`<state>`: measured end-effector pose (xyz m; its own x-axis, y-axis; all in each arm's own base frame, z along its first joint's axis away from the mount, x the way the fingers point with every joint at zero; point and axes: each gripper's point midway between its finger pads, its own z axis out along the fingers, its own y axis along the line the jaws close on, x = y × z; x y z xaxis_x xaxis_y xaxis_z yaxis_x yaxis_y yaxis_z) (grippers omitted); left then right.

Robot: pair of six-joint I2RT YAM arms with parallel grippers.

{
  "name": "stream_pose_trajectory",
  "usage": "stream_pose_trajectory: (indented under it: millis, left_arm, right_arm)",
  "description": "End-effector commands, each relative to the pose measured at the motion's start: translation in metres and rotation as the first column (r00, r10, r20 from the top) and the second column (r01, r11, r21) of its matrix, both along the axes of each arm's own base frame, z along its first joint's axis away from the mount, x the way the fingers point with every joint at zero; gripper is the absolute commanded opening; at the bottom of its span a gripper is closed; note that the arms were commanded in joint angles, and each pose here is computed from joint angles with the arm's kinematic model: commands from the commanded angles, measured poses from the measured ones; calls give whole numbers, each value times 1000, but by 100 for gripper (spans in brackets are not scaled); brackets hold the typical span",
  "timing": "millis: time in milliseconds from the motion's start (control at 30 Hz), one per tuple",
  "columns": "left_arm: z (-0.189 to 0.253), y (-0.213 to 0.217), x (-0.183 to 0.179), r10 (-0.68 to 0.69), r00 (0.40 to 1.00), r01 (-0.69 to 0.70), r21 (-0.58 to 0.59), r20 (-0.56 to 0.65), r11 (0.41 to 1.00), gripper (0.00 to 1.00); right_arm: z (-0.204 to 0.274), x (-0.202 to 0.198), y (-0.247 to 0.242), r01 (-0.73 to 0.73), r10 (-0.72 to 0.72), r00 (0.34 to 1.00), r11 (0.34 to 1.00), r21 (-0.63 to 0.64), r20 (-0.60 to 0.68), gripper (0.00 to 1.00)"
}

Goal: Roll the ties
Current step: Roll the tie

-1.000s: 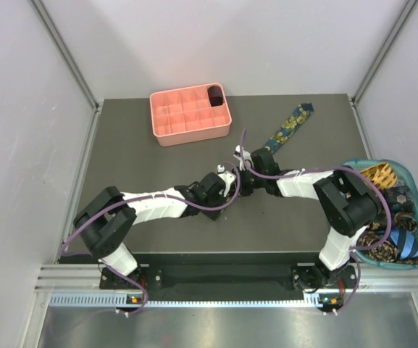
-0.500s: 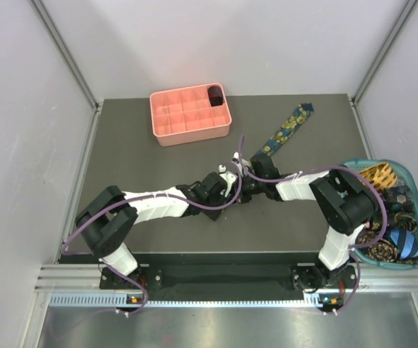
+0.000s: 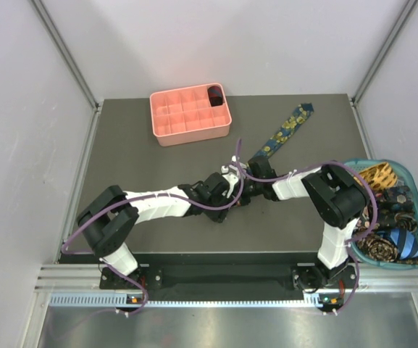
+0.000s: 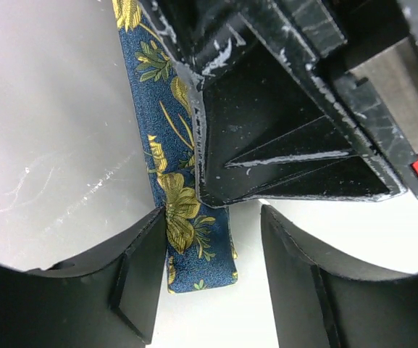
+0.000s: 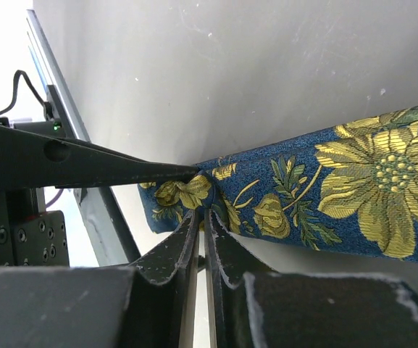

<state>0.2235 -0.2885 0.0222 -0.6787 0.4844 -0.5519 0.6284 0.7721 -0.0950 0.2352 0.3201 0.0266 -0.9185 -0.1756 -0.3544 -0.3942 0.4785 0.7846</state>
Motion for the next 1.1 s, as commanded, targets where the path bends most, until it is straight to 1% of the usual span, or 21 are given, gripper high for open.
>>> stream_pose_trajectory:
  millis: [0,200,300,400,467,500,533,567,633,700,867,1033,1067]
  left_arm:
    - [-17,19,-9,-5,999,9,111,-45,994,59]
    - [-28,21,1,32,999,-27,154,-29,988,58]
    - [-29,23,4,57,998,-54,155,-12,986,62]
    - [-32,23,2,52,998,-48,148,-24,988,62]
    - [-35,22,-2,37,998,-30,149,-45,988,58]
    - [-36,21,-3,30,998,-22,147,-52,989,54]
    - [-40,22,-6,24,997,-13,160,-68,987,48]
    - [-41,22,-8,18,997,-5,162,-81,987,40]
    - [-43,22,-11,5,995,11,167,-96,986,33]
    - [-44,24,-12,7,995,11,176,-100,984,32]
    - [-43,26,-18,23,992,-1,171,-123,985,31]
    - [-44,27,-24,33,988,-9,160,-148,987,31]
    - [-45,28,-26,35,987,-9,165,-154,986,31]
  right_arm:
    - [1,7,8,-25,25,998,1000,-2,57,8]
    - [6,9,9,-25,25,997,1000,0,69,8]
    - [6,10,8,-25,25,997,1000,-5,69,8]
    - [6,10,9,-25,25,997,1000,-5,69,8]
    - [7,11,9,-24,24,997,1000,-3,75,8]
    - [6,10,9,-24,25,997,1000,-6,71,8]
    - [7,11,9,-22,23,997,1000,-4,74,8]
    - [6,11,9,-22,23,997,1000,-7,70,8]
    - [8,12,9,-20,21,997,1000,-4,77,8]
    - [10,14,10,-14,14,997,1000,-3,82,9]
    - [17,25,7,15,-15,995,1000,-4,95,17]
    - [34,54,-9,108,-107,985,994,5,137,20]
    - [36,59,-14,130,-130,981,991,4,142,23]
